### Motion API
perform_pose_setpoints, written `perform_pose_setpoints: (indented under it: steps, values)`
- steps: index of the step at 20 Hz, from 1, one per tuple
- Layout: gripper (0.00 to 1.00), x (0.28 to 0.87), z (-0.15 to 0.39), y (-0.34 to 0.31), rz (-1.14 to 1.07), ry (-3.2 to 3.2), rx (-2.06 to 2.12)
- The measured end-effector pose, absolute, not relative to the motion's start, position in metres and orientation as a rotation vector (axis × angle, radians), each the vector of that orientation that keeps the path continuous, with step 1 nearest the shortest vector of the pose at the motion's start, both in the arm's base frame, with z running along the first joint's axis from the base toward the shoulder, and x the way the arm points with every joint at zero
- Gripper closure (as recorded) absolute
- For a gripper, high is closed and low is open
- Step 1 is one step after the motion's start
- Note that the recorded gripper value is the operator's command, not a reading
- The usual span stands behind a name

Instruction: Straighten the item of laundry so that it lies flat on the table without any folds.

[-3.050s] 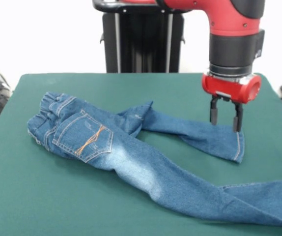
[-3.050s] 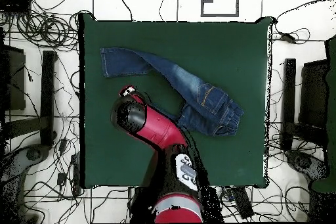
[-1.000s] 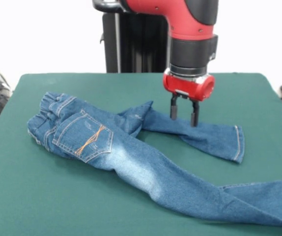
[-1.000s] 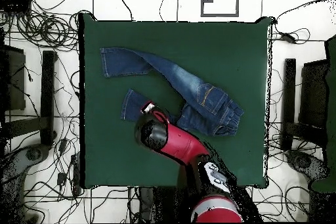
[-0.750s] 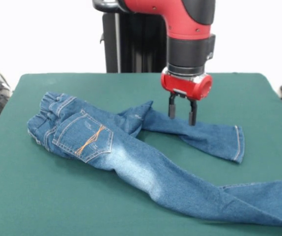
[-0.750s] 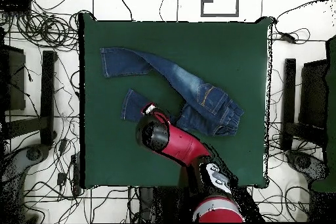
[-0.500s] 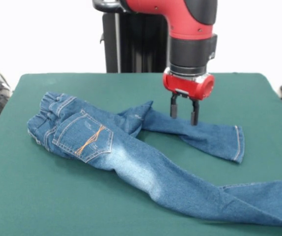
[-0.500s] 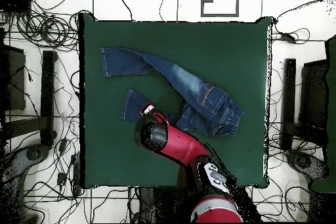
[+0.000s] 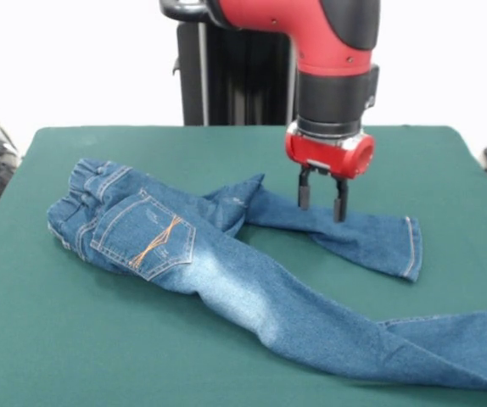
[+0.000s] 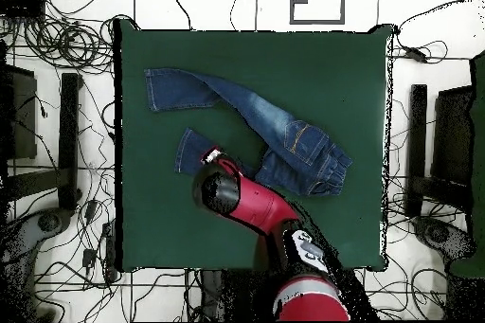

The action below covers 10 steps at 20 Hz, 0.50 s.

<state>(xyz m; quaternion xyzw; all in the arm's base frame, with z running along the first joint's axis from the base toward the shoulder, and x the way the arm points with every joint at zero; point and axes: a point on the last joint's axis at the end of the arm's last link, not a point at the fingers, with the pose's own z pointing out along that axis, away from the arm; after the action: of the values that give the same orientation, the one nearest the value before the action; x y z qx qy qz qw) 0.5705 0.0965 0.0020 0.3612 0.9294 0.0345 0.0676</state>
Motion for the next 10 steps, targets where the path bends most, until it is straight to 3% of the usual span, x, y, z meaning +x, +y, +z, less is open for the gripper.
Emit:
perform_pose_setpoints:
  steps: [10]
  values:
    - [0.00, 0.572, -0.022, 0.040, 0.090, 2.806, 1.191]
